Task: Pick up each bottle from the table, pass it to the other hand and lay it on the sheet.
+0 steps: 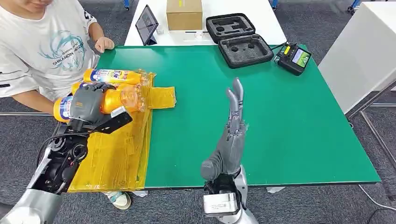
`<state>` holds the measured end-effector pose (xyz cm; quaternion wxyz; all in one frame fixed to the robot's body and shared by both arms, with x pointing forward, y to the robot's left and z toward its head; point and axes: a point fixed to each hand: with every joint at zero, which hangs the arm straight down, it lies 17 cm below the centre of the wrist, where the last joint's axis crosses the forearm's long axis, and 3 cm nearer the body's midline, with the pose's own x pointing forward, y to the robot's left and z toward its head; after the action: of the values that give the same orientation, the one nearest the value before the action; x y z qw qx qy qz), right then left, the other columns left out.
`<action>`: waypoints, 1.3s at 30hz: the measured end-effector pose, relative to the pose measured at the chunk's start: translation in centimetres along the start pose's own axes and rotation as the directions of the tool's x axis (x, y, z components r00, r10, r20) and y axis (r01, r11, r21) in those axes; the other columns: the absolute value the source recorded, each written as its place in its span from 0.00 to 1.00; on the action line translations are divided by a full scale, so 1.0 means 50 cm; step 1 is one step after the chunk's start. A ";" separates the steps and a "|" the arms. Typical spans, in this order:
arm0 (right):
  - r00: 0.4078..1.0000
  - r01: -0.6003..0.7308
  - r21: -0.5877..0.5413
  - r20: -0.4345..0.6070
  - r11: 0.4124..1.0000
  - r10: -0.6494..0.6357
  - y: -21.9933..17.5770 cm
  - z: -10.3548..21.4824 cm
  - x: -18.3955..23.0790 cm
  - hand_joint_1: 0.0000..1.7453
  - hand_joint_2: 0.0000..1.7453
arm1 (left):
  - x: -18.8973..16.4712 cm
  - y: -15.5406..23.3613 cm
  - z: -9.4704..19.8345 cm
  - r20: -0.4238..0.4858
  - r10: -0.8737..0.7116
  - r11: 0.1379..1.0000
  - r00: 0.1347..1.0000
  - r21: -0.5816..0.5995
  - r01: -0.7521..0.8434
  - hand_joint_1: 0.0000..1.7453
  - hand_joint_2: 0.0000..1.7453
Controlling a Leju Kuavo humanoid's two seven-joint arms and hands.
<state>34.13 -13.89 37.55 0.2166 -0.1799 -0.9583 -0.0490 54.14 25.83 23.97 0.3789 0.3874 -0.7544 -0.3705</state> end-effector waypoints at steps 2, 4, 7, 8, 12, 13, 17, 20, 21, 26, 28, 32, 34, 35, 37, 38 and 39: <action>1.000 0.007 -0.007 -0.005 1.000 -0.007 -0.002 -0.002 -0.001 0.00 1.00 | -0.009 -0.042 0.016 0.003 0.001 0.996 1.000 -0.091 0.000 1.00 1.00; 1.000 0.019 -0.014 -0.015 1.000 -0.019 -0.005 -0.002 -0.005 0.00 1.00 | -0.022 -0.083 0.035 -0.004 0.004 0.985 1.000 -0.174 -0.005 1.00 1.00; 1.000 0.025 -0.013 -0.009 1.000 -0.025 -0.003 -0.006 -0.005 0.00 1.00 | -0.037 -0.130 0.064 -0.022 0.030 0.967 0.999 -0.253 -0.035 1.00 1.00; 1.000 0.027 -0.011 -0.007 1.000 -0.027 0.000 -0.007 -0.004 0.00 1.00 | -0.039 -0.144 0.073 -0.025 0.033 0.962 0.999 -0.272 -0.039 1.00 1.00; 0.999 0.047 -0.014 -0.022 0.999 -0.048 0.003 -0.005 -0.008 0.00 1.00 | -0.055 -0.204 0.126 -0.062 0.033 0.936 0.998 -0.347 -0.053 1.00 1.00; 0.998 0.050 -0.014 -0.023 0.999 -0.051 0.003 -0.006 -0.009 0.00 1.00 | -0.055 -0.212 0.134 -0.064 0.030 0.933 0.997 -0.356 -0.051 1.00 1.00; 0.997 0.073 -0.003 -0.035 0.997 -0.073 0.016 -0.001 -0.013 0.00 1.00 | -0.069 -0.251 0.179 -0.092 0.014 0.918 0.996 -0.394 -0.049 1.00 1.00; 0.995 0.088 0.010 -0.041 0.996 -0.087 0.027 0.002 -0.015 0.00 1.00 | -0.074 -0.272 0.208 -0.109 0.005 0.908 0.994 -0.415 -0.050 1.00 1.00; 0.995 0.093 0.013 -0.043 0.996 -0.092 0.031 0.002 -0.016 0.00 1.00 | -0.078 -0.277 0.213 -0.117 -0.004 0.906 0.993 -0.420 -0.046 1.00 1.00; 0.994 0.102 0.042 -0.042 0.994 -0.101 0.054 0.006 -0.019 0.00 1.00 | -0.088 -0.290 0.226 -0.126 -0.057 0.901 0.990 -0.433 -0.003 0.56 1.00; 0.994 0.101 0.051 -0.042 0.994 -0.099 0.060 0.008 -0.021 0.00 1.00 | -0.081 -0.298 0.230 -0.125 -0.051 0.898 0.991 -0.440 -0.009 0.00 1.00; 0.995 0.093 0.065 -0.040 0.994 -0.091 0.066 0.013 -0.023 0.00 1.00 | -0.044 -0.317 0.237 -0.127 0.083 0.879 0.988 -0.457 -0.133 0.00 0.00; 0.995 0.090 0.066 -0.037 0.994 -0.088 0.066 0.012 -0.022 0.00 1.00 | -0.019 -0.325 0.241 -0.128 0.194 0.850 0.973 -0.474 -0.232 0.00 0.00; 0.995 0.090 0.066 -0.038 0.994 -0.088 0.066 0.013 -0.023 0.00 1.00 | -0.003 -0.329 0.244 -0.138 0.261 0.824 0.955 -0.484 -0.295 0.00 0.00; 0.991 0.115 0.045 -0.070 0.992 -0.112 0.061 0.013 -0.034 0.00 1.00 | 0.040 -0.327 0.244 -0.187 0.457 0.727 0.870 -0.485 -0.486 0.00 0.00; 0.987 0.133 0.030 -0.093 0.991 -0.130 0.059 0.013 -0.044 0.00 1.00 | 0.063 -0.322 0.243 -0.221 0.552 0.652 0.804 -0.486 -0.582 0.00 0.00; 0.984 0.145 0.022 -0.110 0.989 -0.141 0.059 0.014 -0.052 0.00 1.00 | 0.091 -0.316 0.243 -0.251 0.644 0.565 0.723 -0.481 -0.671 0.00 0.00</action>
<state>37.13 -11.87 35.86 0.2667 -0.1045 -0.9562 -0.0598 46.60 18.39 6.47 0.5997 -0.0357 -0.6977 -0.3902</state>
